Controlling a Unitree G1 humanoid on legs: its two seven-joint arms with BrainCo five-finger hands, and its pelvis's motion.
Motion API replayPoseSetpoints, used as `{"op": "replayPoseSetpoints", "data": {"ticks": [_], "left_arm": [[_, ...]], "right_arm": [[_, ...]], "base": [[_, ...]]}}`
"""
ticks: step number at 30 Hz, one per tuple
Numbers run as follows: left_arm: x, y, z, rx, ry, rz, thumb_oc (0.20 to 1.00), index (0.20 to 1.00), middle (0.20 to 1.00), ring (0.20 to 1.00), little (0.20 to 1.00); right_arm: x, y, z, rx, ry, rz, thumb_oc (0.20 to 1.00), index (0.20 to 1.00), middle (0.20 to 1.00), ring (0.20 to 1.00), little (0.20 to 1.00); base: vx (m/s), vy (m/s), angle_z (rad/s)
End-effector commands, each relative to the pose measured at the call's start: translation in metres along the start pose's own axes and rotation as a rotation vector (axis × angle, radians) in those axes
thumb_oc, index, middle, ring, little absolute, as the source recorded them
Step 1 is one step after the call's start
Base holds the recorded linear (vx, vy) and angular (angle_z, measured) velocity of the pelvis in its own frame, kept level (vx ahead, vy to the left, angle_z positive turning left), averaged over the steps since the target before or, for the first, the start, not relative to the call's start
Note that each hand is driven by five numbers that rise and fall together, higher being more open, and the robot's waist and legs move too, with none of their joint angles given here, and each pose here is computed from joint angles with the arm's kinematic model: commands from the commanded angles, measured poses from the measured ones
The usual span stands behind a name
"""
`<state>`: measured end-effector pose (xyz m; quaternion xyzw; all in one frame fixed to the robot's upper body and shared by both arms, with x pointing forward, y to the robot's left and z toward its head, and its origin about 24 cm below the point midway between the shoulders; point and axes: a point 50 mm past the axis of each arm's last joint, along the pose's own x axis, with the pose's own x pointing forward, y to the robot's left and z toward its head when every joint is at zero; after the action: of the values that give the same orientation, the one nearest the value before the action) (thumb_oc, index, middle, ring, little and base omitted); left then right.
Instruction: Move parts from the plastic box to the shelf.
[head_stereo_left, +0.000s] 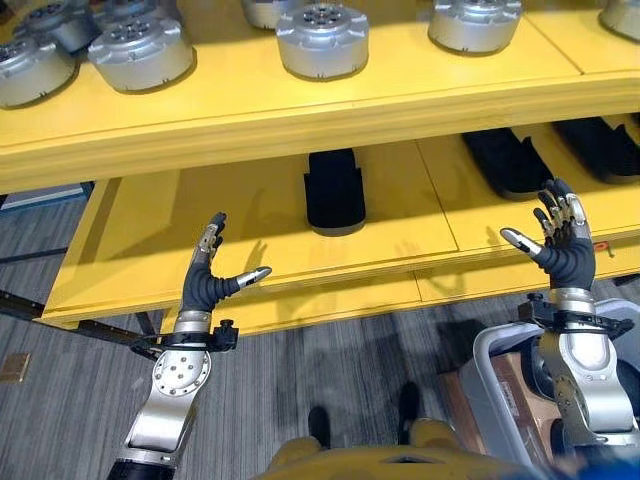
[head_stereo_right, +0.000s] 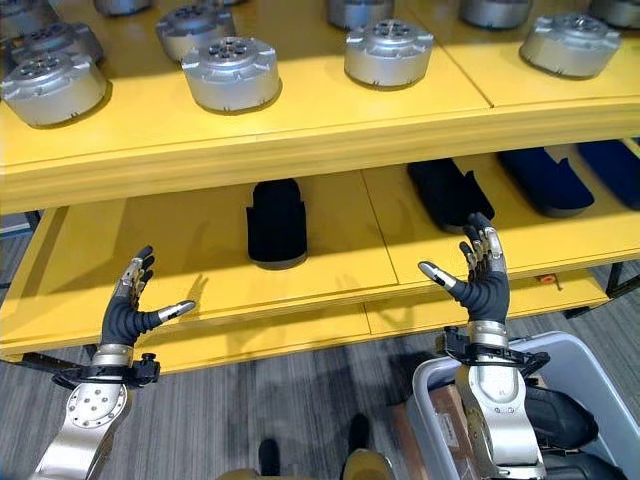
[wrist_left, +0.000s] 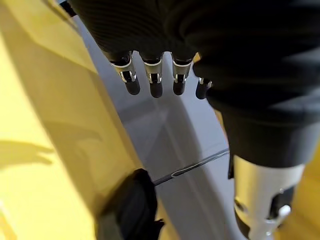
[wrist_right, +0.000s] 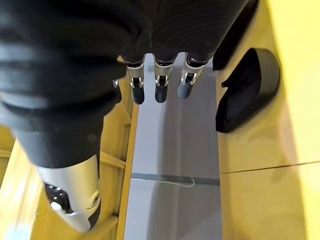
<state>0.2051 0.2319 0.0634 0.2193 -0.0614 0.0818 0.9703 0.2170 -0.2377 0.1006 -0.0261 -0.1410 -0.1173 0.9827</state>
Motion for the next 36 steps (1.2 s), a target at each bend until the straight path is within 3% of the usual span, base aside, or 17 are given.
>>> {"op": "replayPoseSetpoints", "data": {"ticks": [1,17,36], "left_arm": [[0.012,0.018,0.009,0.252,-0.097,-0.005,1.0,1.0,1.0,1.0,1.0],[0.045,-0.009,-0.003,0.569,-0.114,-0.13,1.0,1.0,1.0,1.0,1.0],[0.069,-0.042,-0.011,0.602,-0.082,-0.22,1.0,1.0,1.0,1.0,1.0]], "right_arm": [[0.005,-0.004,0.02,0.039,-0.109,-0.015,1.0,1.0,1.0,1.0,1.0],[-0.005,-0.008,0.013,0.046,-0.065,-0.05,1.0,1.0,1.0,1.0,1.0],[-0.002,-0.006,0.016,0.045,-0.079,-0.059,1.0,1.0,1.0,1.0,1.0]], "base": [[0.06,0.007,-0.07],[0.01,-0.003,-0.07],[0.0,0.004,-0.03]]}}
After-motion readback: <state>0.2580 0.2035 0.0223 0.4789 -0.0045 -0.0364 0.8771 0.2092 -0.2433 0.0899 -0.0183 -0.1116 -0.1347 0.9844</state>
